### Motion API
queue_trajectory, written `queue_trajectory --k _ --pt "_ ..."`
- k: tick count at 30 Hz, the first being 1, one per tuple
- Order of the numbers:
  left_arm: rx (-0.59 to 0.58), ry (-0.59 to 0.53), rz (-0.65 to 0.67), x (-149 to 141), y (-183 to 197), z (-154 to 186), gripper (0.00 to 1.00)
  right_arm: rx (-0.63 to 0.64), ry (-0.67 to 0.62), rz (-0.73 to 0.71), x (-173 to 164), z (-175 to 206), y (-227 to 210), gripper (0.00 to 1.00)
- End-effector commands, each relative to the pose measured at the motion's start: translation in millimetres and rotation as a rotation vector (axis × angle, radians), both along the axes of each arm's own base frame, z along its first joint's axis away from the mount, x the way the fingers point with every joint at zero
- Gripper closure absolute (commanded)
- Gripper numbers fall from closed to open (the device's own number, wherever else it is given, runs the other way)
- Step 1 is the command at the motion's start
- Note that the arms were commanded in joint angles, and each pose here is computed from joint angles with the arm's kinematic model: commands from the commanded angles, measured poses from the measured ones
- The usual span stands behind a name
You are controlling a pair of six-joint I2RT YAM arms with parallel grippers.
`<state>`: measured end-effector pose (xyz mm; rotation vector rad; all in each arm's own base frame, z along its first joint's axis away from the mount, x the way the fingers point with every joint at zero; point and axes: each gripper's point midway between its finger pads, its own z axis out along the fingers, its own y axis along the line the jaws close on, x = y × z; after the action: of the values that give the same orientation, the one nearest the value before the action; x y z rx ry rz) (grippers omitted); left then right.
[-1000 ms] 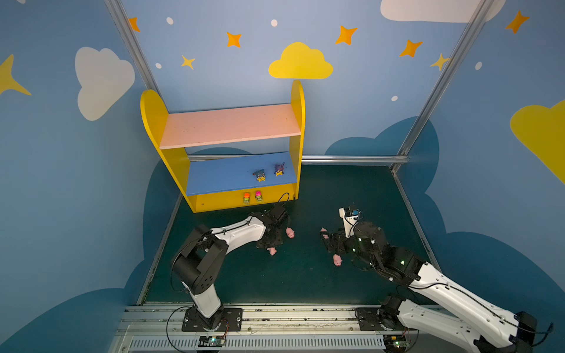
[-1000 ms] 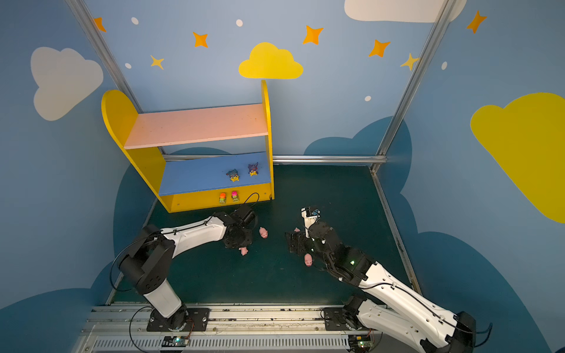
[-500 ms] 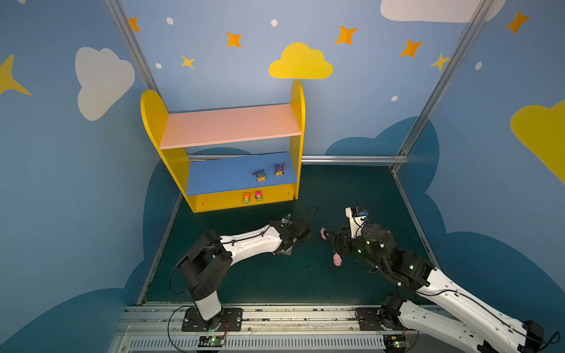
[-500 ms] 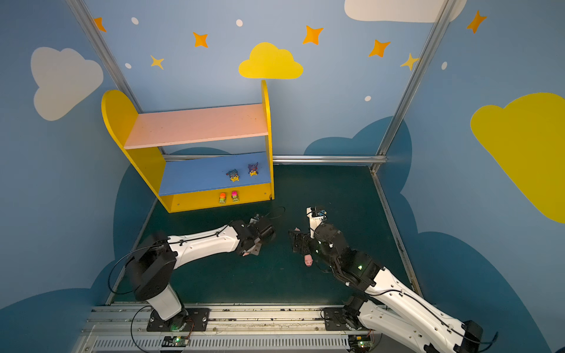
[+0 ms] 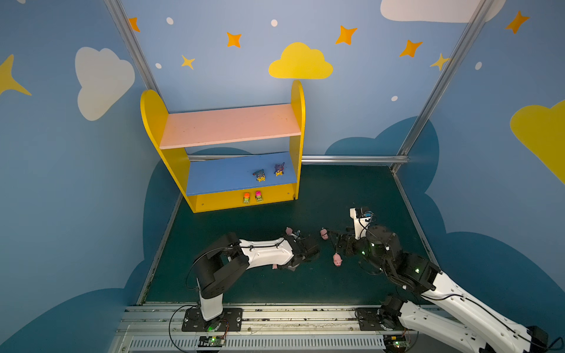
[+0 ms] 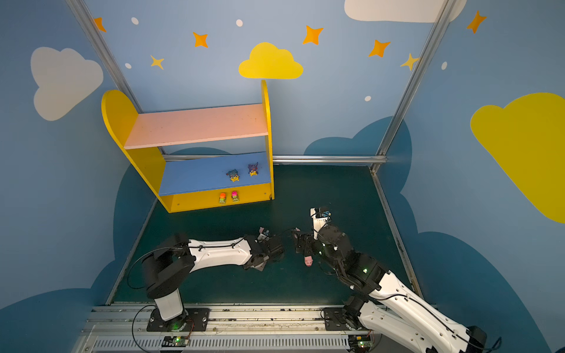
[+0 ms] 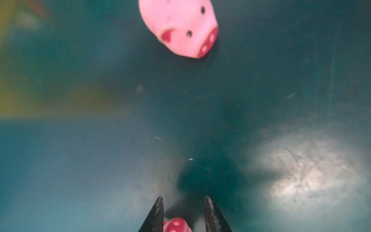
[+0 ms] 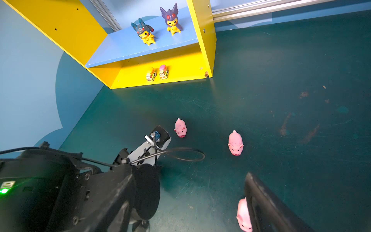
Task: Organize plastic toys on shelves
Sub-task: Turn over the plastic toy at the bottom-center of the table.
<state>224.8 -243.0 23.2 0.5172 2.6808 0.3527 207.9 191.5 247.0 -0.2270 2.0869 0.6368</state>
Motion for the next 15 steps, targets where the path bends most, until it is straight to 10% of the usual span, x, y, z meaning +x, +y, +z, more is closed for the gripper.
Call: queue_trajectory --k 1,15 --pt "-0.009 -0.006 0.031 -4 1 1 0.60 0.003 -0.003 -0.024 0 5 -6 0.16" --pt "-0.227 -0.105 0.223 -29 21 36 0.54 0.018 0.003 -0.002 -4 7 -3 0.17"
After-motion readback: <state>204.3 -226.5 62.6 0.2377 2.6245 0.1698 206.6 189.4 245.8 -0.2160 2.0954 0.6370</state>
